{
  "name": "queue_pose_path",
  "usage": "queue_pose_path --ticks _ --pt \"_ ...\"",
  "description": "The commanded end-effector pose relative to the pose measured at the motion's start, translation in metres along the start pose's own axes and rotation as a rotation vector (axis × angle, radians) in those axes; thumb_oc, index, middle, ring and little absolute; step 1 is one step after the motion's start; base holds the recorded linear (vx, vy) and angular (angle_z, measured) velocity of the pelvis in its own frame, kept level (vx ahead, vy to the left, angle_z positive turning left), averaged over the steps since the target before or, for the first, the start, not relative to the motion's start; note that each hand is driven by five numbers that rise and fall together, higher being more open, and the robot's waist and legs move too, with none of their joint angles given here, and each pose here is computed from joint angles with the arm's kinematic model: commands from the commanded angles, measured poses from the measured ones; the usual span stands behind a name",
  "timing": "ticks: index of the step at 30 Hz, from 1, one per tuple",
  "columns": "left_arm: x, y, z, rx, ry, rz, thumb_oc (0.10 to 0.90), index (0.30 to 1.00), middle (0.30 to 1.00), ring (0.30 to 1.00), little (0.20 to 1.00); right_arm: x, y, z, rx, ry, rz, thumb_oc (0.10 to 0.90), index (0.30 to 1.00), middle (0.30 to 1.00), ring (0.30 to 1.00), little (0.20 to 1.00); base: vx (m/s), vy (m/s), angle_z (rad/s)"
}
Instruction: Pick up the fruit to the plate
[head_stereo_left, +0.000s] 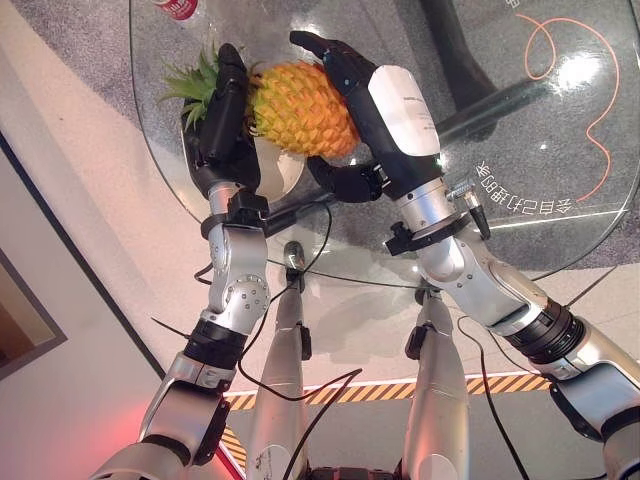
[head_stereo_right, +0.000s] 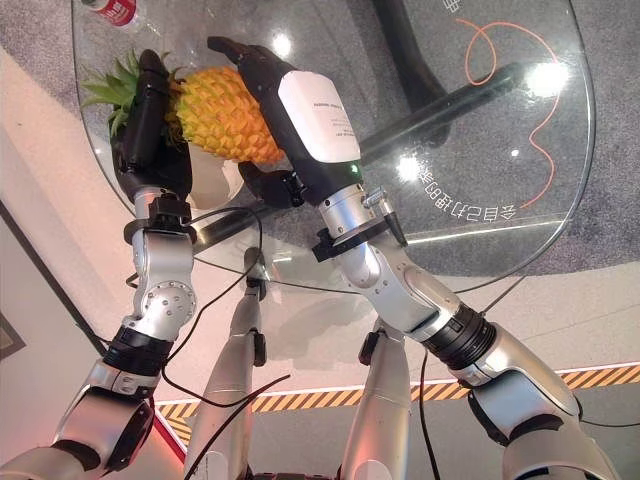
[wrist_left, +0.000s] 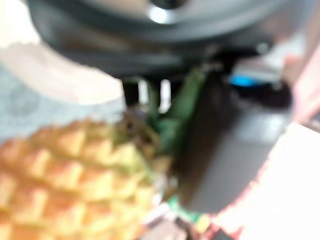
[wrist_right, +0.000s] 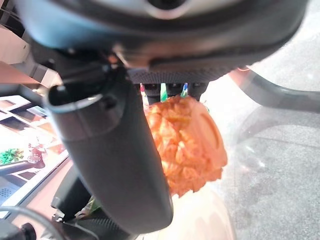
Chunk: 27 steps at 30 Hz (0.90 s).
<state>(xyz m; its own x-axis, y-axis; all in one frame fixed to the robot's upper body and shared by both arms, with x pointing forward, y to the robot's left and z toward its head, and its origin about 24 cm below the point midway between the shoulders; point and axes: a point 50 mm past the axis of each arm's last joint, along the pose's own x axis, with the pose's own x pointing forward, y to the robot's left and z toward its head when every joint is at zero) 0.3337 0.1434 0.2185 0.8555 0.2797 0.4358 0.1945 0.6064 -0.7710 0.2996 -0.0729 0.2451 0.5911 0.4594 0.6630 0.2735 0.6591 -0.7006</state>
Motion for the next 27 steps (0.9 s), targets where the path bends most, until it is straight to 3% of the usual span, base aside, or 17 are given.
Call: queue_pose_path --ticks 1,27 --pt "0.005 -0.047 0.049 -0.053 -0.294 -0.192 0.1 0.3 0.3 0.3 0.2 0.031 -0.051 0.051 0.041 -0.27 -0.288 0.8 0.9 0.9 0.9 0.9 0.0 0.0 0.0" --pt "0.005 -0.04 0.066 -0.071 -0.467 -0.027 0.1 0.3 0.3 0.3 0.2 0.034 -0.051 0.05 0.03 -0.257 -0.305 0.8 0.9 0.9 0.9 0.9 0.0 0.0 0.0"
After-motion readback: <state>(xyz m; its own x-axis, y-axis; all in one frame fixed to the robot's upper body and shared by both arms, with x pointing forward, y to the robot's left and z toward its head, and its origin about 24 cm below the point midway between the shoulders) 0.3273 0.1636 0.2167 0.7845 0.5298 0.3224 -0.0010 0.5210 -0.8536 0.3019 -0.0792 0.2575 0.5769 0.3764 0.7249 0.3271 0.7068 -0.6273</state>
